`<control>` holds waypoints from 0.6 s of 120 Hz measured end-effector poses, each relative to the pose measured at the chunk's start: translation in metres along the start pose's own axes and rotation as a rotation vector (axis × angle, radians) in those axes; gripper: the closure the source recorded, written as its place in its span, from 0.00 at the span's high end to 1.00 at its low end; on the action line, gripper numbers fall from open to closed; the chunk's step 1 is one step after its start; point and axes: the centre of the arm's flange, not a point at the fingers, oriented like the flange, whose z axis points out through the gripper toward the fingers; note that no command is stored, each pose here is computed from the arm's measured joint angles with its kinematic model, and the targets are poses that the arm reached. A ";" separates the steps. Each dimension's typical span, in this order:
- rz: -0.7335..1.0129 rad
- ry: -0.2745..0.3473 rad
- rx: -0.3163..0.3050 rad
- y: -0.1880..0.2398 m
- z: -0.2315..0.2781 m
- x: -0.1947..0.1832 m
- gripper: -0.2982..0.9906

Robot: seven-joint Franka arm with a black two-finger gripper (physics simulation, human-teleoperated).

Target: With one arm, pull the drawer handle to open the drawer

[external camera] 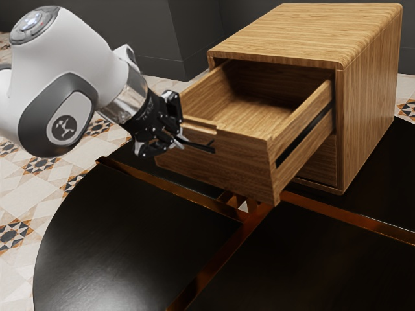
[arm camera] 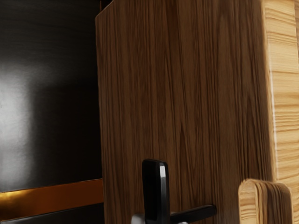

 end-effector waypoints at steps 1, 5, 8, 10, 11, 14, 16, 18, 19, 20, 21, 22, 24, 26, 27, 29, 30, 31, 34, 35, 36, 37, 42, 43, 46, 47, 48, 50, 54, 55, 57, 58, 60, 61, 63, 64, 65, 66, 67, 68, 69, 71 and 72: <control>0.000 0.000 0.000 -0.001 0.000 0.000 0.16; 0.000 0.000 0.001 -0.003 -0.001 0.000 0.16; -0.001 0.000 0.001 -0.004 -0.002 0.000 0.16; -0.001 0.000 0.001 -0.004 -0.002 0.000 0.16; -0.001 0.001 0.001 -0.005 -0.002 0.000 0.16; -0.001 0.001 0.001 -0.005 -0.003 0.000 0.16; -0.001 0.001 0.001 -0.006 -0.003 0.000 0.16; -0.001 0.000 0.001 -0.006 -0.003 0.000 0.16; -0.001 0.000 0.001 -0.006 -0.004 0.000 0.16; -0.001 0.001 0.000 -0.006 -0.004 0.000 0.16; -0.001 0.001 0.000 -0.007 -0.004 0.000 0.16; -0.001 0.001 0.000 -0.007 -0.004 0.000 0.16; -0.001 0.001 0.001 -0.007 -0.004 0.000 0.16; -0.002 0.001 0.000 -0.008 -0.005 0.000 0.16; -0.002 0.001 0.000 -0.008 -0.005 0.000 0.16; -0.002 0.001 0.000 -0.008 -0.005 0.000 0.16; -0.002 0.001 0.000 -0.008 -0.005 0.000 0.16; -0.002 0.001 0.000 -0.008 -0.005 0.000 0.16; -0.002 0.001 0.000 -0.008 -0.005 0.000 0.16; -0.002 0.001 0.000 -0.008 -0.005 0.000 0.16; -0.002 0.001 0.000 -0.008 -0.006 0.000 0.16; -0.002 0.001 -0.001 -0.008 -0.006 0.000 0.16; -0.002 0.002 -0.002 -0.009 -0.007 0.000 0.16; -0.002 0.002 -0.002 -0.009 -0.007 0.000 0.16; -0.002 0.002 -0.002 -0.010 -0.007 0.000 0.16; -0.002 0.002 -0.002 -0.010 -0.007 0.000 0.16; -0.002 0.002 -0.003 -0.010 -0.008 0.000 0.16; -0.001 0.002 -0.003 -0.010 -0.008 0.000 0.16; -0.001 0.002 -0.004 -0.011 -0.009 0.000 0.17; -0.001 0.002 -0.005 -0.011 -0.009 0.000 0.18; 0.000 0.002 -0.006 -0.011 -0.009 0.000 0.21; 0.000 0.002 -0.006 -0.011 -0.009 0.000 0.22; 0.001 0.002 -0.008 -0.011 -0.010 0.000 0.25; 0.001 0.002 -0.008 -0.011 -0.010 0.000 0.27; 0.001 0.002 -0.010 -0.011 -0.010 0.000 0.30; 0.002 0.002 -0.011 -0.011 -0.011 0.000 0.31; 0.002 0.002 -0.012 -0.011 -0.011 0.000 0.33; 0.002 0.002 -0.013 -0.011 -0.011 0.000 0.34; 0.002 0.002 -0.014 -0.011 -0.012 0.000 0.36; 0.002 0.002 -0.015 -0.011 -0.012 0.000 0.37; 0.002 0.002 -0.016 -0.011 -0.012 0.000 0.39; 0.002 0.002 -0.019 -0.011 -0.013 0.000 0.42; 0.002 0.002 -0.021 -0.011 -0.013 0.000 0.43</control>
